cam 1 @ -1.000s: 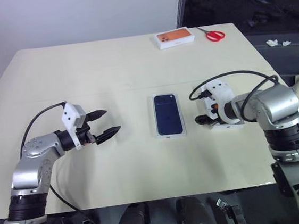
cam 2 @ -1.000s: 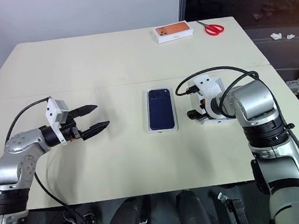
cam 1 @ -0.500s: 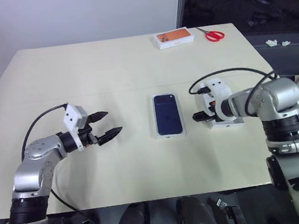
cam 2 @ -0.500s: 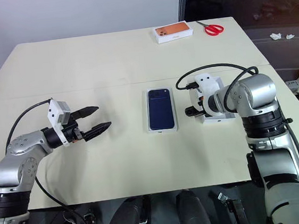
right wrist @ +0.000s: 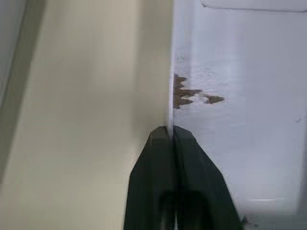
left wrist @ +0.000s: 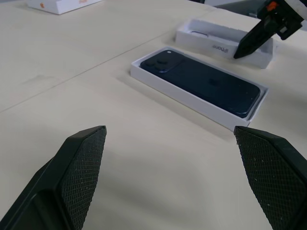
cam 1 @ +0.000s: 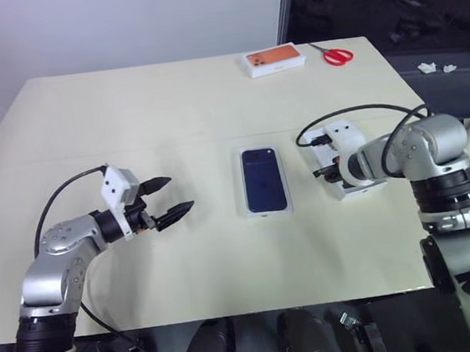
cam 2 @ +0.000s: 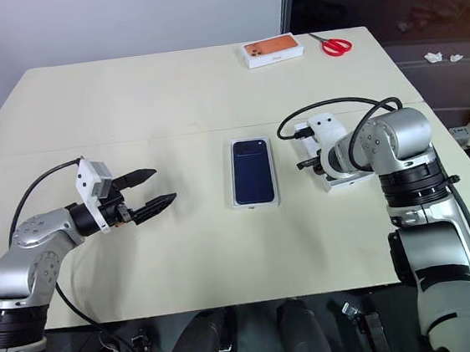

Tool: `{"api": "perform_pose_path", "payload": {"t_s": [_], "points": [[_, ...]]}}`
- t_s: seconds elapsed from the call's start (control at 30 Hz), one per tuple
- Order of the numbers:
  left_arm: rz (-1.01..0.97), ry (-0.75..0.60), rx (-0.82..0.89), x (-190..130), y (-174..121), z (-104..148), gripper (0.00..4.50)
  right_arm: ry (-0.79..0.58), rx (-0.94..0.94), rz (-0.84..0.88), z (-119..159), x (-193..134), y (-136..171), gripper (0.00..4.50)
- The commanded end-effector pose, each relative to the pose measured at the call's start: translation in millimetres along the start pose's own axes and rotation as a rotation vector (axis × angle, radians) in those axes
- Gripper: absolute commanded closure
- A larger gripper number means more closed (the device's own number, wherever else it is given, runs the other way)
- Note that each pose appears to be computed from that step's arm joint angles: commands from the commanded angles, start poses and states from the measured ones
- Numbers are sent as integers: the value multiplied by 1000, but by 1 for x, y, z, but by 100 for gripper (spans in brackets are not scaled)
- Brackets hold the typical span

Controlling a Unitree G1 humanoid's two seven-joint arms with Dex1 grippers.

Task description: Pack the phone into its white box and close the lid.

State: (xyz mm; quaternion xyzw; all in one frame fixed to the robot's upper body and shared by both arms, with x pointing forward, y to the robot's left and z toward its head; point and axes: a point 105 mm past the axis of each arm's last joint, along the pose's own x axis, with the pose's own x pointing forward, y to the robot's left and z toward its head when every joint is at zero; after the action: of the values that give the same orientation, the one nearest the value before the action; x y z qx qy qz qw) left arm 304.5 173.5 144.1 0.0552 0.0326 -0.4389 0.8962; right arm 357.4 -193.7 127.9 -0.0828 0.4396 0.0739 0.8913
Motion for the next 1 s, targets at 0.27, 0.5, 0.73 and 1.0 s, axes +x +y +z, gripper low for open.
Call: {"api": "perform_pose_path", "payload": {"t_s": [0.27, 0.5, 0.73, 1.0], "points": [[-15, -36, 45, -4, 5, 16, 0, -217, 28, 139, 36, -23, 24, 448], [28, -49, -22, -12, 20, 22, 0, -380, 103, 521, 69, -54, 83, 448], [97, -136, -59, -11, 35, 39, 0, -511, 257, 1033, 99, -99, 159, 448], [155, -187, -80, -14, 44, 46, 0, -311, 485, 1231, 60, -62, 194, 448]]}}
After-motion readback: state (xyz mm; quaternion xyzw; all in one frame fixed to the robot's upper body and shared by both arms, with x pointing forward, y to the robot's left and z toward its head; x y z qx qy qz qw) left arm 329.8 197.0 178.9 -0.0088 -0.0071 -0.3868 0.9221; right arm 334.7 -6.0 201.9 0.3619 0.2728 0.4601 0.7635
